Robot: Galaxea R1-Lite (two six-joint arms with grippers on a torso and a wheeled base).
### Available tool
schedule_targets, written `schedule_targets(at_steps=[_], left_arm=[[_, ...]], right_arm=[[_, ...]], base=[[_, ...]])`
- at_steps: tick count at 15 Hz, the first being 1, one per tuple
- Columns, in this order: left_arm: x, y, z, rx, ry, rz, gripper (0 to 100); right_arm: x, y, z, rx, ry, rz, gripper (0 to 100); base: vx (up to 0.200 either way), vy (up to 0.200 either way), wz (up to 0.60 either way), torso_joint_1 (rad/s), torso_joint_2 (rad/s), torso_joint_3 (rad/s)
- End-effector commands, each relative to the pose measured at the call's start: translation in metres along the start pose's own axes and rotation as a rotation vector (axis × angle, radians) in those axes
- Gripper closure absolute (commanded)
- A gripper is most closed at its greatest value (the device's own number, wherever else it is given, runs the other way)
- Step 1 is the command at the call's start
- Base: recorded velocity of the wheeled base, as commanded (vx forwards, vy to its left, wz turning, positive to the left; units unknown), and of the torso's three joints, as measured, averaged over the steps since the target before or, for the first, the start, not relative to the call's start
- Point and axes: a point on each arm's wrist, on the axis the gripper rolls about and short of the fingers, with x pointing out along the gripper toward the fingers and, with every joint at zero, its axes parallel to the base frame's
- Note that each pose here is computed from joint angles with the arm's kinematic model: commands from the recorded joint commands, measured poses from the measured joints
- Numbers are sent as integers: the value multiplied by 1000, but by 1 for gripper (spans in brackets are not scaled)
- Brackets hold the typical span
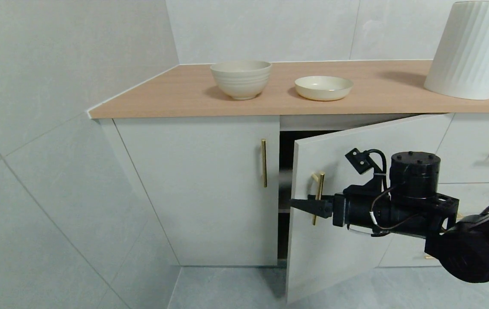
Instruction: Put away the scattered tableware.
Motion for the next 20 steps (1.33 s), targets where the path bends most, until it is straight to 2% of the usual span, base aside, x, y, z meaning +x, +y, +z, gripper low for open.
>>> schedule_targets(at_steps=[1,6,8,9,11,13,14,15,16,17,18,20], left_arm=[[0,0,0,0,0,0,0],[0,0,0,1,0,0,0],[-1,0,5,0,-20,5,0],[-11,0,31,-3,-70,-15,0],[-14,-1,77,-5,-1,-120,0],[13,-3,127,-18,98,-231,0],[31,-3,142,-26,148,-254,0],[38,-3,146,-29,167,-263,0],[90,-5,163,-59,295,-330,0],[117,-8,165,-81,341,-371,0],[148,-18,164,-125,375,-432,0],[196,-46,159,-309,382,-526,0]], right_arm=[[-11,11,0,-5,-2,14,0],[-33,28,-9,17,51,8,0],[-40,33,-11,13,50,13,0],[-45,37,-16,16,61,18,0],[-50,46,-19,8,67,38,0],[-53,52,-22,4,74,53,0],[-55,53,-22,3,72,54,0],[-55,53,-22,3,72,55,0],[-56,53,-24,5,76,54,0],[-59,55,-23,2,71,56,0],[-60,55,-23,0,67,56,0],[-62,57,-23,-2,64,57,0]], base=[[0,0,0,0,0,0],[0,0,0,0,0,0],[0,0,0,0,0,0],[0,0,0,0,0,0],[0,0,0,0,0,0],[0,0,0,0,0,0],[0,0,0,0,0,0],[0,0,0,0,0,0],[0,0,0,0,0,0],[0,0,0,0,0,0],[0,0,0,0,0,0],[0,0,0,0,0,0]])
